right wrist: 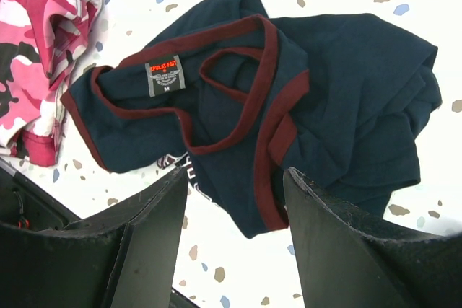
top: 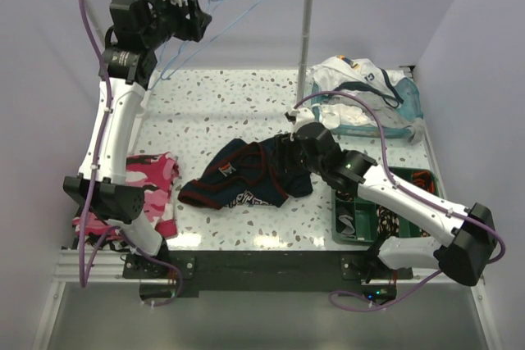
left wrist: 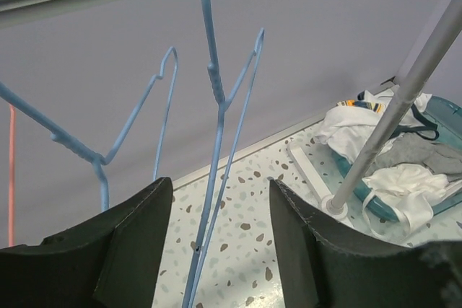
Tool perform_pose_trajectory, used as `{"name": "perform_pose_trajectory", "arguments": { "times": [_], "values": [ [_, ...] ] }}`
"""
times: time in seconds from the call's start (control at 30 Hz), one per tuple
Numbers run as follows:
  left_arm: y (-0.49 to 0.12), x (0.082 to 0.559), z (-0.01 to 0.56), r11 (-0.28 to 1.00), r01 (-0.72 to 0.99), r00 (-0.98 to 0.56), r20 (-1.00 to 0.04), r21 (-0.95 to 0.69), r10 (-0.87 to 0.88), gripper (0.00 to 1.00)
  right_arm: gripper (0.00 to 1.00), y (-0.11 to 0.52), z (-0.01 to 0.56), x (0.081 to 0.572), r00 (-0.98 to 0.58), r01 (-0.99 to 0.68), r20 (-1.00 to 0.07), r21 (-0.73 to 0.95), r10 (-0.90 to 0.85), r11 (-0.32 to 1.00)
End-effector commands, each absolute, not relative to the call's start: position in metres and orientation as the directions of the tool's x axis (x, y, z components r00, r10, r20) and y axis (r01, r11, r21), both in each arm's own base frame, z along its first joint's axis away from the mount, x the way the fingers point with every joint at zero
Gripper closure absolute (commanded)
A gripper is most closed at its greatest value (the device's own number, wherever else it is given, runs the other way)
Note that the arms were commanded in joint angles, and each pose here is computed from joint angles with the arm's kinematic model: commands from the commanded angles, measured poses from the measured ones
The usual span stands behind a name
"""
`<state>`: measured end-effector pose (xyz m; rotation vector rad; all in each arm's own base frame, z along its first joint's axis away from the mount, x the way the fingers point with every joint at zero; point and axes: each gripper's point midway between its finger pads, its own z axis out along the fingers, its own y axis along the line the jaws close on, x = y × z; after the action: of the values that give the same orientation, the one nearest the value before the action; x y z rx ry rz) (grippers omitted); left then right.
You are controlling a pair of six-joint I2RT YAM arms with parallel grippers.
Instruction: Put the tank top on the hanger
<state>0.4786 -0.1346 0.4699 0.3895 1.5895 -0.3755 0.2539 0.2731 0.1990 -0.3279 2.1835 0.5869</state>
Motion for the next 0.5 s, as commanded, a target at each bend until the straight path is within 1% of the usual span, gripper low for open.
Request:
{"name": "perform_pose_trajectory", "arguments": {
  "times": [0.0,0.13,0.47],
  "values": [
    [-0.133,0.481,0.482,0.878,0.477,0.014,-0.999,0.035,0.032,0.42,0.4,0.278,0.201,0.255,-0.615,-0.432,-0.788,0.32,-0.016,0.844],
    [-0.134,0.489,0.472,0.878,0.477,-0.002,-0.999,0.033,0.039,0.46,0.4,0.277,0.198,0.255,-0.618,-0.426,-0.786,0.317,-0.017,0.847],
    [-0.14,0.505,0.449,0.869,0.495,-0.043,-0.998,0.014,0.04,0.47,0.4,0.275,0.198,0.256,-0.615,-0.418,-0.789,0.314,-0.011,0.853]
  ]
}}
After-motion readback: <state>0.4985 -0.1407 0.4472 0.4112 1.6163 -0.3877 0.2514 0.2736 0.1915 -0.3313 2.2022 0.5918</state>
